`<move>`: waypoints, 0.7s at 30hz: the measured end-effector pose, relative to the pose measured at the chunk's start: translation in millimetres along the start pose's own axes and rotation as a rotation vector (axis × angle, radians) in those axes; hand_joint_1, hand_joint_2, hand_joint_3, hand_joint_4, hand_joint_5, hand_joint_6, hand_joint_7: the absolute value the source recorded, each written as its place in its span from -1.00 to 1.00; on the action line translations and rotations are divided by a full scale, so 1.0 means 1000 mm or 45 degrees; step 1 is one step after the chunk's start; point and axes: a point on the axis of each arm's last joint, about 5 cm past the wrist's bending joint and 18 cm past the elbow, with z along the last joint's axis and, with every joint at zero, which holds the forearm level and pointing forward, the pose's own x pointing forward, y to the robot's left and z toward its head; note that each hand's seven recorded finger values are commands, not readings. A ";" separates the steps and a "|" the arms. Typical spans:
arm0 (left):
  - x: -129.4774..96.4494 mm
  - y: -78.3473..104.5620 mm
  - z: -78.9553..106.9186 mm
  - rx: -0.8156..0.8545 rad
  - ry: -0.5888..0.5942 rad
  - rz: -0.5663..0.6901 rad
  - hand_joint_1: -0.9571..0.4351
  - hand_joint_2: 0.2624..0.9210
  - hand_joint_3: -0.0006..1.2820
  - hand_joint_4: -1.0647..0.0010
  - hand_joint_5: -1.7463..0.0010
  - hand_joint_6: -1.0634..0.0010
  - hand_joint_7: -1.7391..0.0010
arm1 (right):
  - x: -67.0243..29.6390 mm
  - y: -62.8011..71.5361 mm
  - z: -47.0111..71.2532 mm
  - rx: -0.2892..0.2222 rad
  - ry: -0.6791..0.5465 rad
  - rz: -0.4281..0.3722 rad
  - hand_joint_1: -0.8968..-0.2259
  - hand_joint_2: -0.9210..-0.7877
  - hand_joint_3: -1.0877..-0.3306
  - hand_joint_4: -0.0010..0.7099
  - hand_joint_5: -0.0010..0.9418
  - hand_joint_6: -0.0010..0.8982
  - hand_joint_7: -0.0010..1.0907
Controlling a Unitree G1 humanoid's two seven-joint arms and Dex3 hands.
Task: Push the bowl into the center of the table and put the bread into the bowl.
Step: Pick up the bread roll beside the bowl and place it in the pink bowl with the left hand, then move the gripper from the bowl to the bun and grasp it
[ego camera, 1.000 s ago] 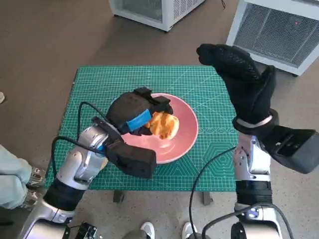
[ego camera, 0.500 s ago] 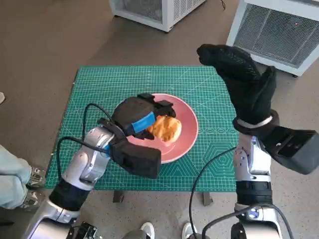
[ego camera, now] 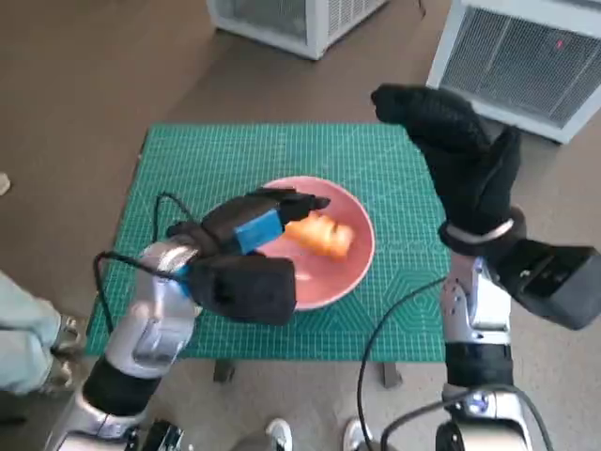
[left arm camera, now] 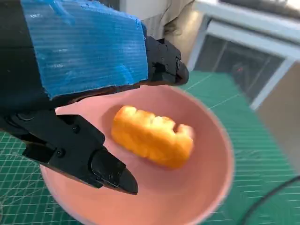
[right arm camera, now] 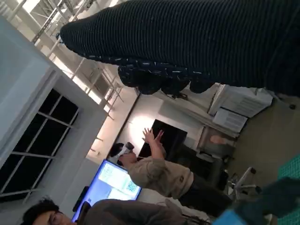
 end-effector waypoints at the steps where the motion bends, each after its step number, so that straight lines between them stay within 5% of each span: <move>1: -0.004 0.002 0.001 -0.011 -0.016 0.008 -0.10 0.56 -1.00 1.00 1.00 0.75 0.92 | 0.0001 0.000 0.000 0.001 0.000 0.000 -0.47 -1.00 -0.45 -0.53 -0.99 -1.00 -0.01; 13: -0.054 0.020 0.007 -0.021 -0.088 0.170 0.05 0.50 -1.00 1.00 1.00 0.71 0.91 | -0.0006 0.001 -0.001 0.009 0.007 -0.004 -0.46 -1.00 -0.46 -0.54 -0.99 -1.00 -0.01; 21: -0.087 0.025 0.007 0.014 -0.002 0.226 0.11 0.47 -1.00 1.00 1.00 0.70 0.91 | -0.0015 0.002 -0.005 0.026 0.024 -0.004 -0.43 -1.00 -0.47 -0.54 -0.99 -1.00 -0.01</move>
